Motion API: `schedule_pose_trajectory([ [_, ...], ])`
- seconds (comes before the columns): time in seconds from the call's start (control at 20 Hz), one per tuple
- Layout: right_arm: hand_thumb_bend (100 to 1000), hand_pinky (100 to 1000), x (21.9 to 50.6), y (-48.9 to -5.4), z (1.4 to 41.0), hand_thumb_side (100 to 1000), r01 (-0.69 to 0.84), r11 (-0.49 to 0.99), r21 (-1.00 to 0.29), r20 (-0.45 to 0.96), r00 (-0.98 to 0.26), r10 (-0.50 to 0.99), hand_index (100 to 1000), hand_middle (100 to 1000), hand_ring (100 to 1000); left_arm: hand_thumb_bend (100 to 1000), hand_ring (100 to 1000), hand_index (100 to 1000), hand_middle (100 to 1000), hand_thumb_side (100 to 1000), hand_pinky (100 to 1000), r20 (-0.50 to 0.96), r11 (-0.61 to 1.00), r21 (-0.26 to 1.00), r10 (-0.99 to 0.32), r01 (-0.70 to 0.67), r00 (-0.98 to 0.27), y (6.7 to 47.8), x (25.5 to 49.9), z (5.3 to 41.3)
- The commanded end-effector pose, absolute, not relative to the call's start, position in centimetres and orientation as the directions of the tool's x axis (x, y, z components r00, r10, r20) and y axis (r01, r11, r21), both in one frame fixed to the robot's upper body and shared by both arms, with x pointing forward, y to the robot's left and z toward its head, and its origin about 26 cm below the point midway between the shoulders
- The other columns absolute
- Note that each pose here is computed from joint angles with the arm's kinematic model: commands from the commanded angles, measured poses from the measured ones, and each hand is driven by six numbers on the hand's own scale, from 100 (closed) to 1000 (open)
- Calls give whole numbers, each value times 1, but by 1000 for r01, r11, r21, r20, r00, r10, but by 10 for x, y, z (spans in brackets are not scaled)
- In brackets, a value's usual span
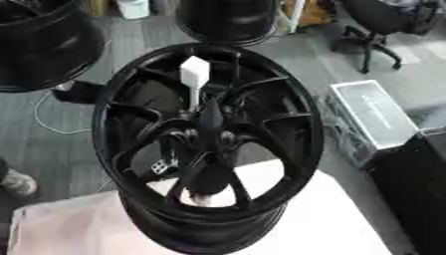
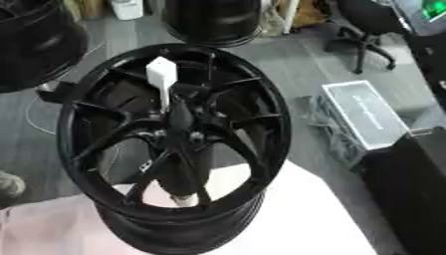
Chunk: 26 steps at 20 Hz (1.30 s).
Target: Pull the pin out of the wheel hub.
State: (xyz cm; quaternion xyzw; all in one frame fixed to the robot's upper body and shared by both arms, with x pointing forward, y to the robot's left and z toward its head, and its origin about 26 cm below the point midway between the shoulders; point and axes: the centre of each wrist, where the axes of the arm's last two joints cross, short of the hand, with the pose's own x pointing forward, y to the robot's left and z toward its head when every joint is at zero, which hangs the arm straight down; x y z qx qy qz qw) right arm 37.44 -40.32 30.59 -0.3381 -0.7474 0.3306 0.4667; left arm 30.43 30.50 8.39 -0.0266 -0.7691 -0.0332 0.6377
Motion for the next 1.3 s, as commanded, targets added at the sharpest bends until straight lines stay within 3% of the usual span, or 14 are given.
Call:
schedule_pose_trajectory([
  [0.05, 192, 100, 365, -442, 304, 242, 311, 533, -787, 498, -188, 846, 482, 287, 155, 503, 621, 777, 669, 865, 612, 975, 999, 22, -15, 30, -219, 314, 303, 94],
  [0.2, 211, 200, 363, -470, 256, 266, 351, 557, -753, 593, -5, 805, 598, 398, 230, 503, 621, 777, 669, 865, 611, 973, 1000, 18, -15, 11, -230, 316, 304, 97],
  [0.25, 227, 309, 360, -481, 240, 334, 366, 556, -746, 616, 64, 785, 801, 593, 316, 502, 621, 777, 669, 866, 611, 973, 1000, 19, -15, 13, -230, 316, 304, 97],
  [0.3, 238, 334, 356, -491, 223, 360, 380, 554, -740, 637, 132, 760, 862, 659, 342, 502, 621, 777, 669, 866, 611, 972, 1000, 18, -14, 16, -236, 315, 305, 98],
  [0.5, 238, 334, 330, -526, 153, 360, 420, 525, -740, 670, 395, 628, 862, 659, 342, 502, 621, 777, 669, 866, 611, 972, 999, 23, -12, 45, -233, 310, 307, 99],
  [0.55, 368, 409, 322, -533, 138, 551, 417, 517, -747, 665, 453, 594, 1000, 919, 449, 502, 621, 777, 670, 866, 611, 972, 998, 23, -9, 54, -233, 309, 307, 98],
  [0.75, 368, 400, 284, -546, 60, 558, 389, 543, -744, 640, 650, 410, 1000, 920, 450, 502, 621, 776, 670, 866, 611, 974, 996, 21, -1, 86, -226, 303, 308, 96],
  [0.85, 361, 392, 266, -551, 45, 540, 412, 537, -736, 647, 661, 380, 1000, 908, 444, 501, 621, 776, 670, 866, 611, 975, 995, 21, 1, 97, -222, 302, 308, 95],
  [1.05, 330, 396, 258, -544, 40, 490, 516, 537, -667, 734, 579, 354, 1000, 883, 446, 501, 621, 776, 670, 865, 611, 975, 995, 20, 3, 100, -222, 301, 308, 95],
  [1.3, 240, 398, 266, -525, 50, 408, 645, 546, -535, 845, 410, 343, 948, 778, 435, 500, 622, 776, 670, 866, 611, 975, 995, 17, 6, 100, -223, 301, 308, 95],
])
